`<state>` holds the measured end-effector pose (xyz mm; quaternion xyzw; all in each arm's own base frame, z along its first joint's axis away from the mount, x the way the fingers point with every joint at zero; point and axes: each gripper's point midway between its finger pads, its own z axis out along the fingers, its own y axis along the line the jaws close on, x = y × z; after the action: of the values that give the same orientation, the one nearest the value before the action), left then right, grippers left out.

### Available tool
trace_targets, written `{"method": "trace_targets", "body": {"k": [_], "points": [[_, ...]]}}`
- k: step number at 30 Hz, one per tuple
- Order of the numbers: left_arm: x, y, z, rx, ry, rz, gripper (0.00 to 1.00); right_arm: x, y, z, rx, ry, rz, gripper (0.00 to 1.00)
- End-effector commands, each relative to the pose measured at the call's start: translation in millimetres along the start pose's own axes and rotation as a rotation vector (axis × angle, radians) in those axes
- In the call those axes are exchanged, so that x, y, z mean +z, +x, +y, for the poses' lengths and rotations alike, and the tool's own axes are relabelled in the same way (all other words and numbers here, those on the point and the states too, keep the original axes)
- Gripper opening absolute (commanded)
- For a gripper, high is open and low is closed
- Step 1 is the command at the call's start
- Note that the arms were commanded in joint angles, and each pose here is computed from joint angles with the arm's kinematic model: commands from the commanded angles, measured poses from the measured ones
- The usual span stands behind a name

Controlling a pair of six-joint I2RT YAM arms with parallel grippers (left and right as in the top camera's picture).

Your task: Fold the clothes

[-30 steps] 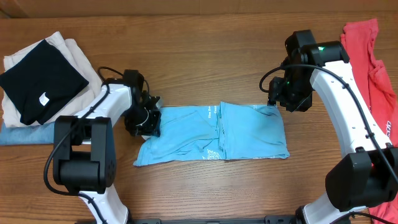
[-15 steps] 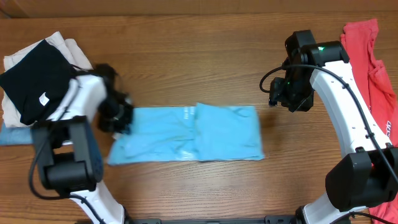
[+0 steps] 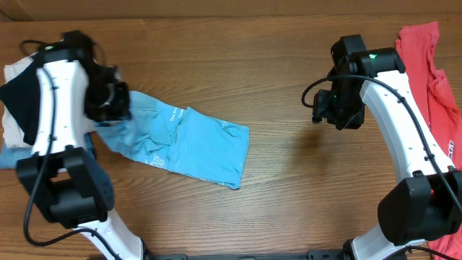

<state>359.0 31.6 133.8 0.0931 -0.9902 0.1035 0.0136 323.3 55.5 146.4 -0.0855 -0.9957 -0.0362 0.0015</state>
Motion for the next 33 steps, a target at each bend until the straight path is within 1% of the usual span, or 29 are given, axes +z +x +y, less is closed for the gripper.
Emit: {"method": "trace_targets", "body": {"k": [1, 2, 3, 5, 8, 14, 17, 20, 26, 33], "points": [[6, 12, -58, 0.104, 0.048, 0.041, 0.04, -5, -2, 0, -0.009, 0.001, -0.018, 0.60], [8, 15, -68, 0.122, 0.046, 0.050, 0.04, -5, -2, 0, -0.009, 0.001, -0.018, 0.60], [13, 24, -90, 0.170, 0.041, 0.070, 0.04, -5, -2, 0, -0.009, 0.004, -0.019, 0.61], [17, 33, -110, 0.201, 0.034, 0.089, 0.04, -5, -2, -1, -0.013, 0.004, -0.018, 0.61], [23, 45, -133, 0.261, 0.016, 0.104, 0.04, -5, -2, -1, -0.024, 0.005, -0.017, 0.61], [33, 65, -163, 0.346, -0.051, 0.116, 0.06, -5, -1, -1, -0.027, 0.005, -0.014, 0.61], [37, 71, -172, 0.361, -0.096, 0.103, 0.07, -5, 0, -1, -0.027, 0.006, -0.010, 0.61], [39, 74, -180, 0.373, -0.094, 0.099, 0.08, -5, 1, -1, -0.027, 0.005, -0.005, 0.61], [40, 90, -192, 0.384, -0.052, 0.145, 0.09, -5, 2, -1, -0.027, 0.005, -0.002, 0.61], [40, 92, -195, 0.373, -0.034, 0.152, 0.10, -5, 2, -1, -0.027, 0.006, 0.000, 0.61]]}}
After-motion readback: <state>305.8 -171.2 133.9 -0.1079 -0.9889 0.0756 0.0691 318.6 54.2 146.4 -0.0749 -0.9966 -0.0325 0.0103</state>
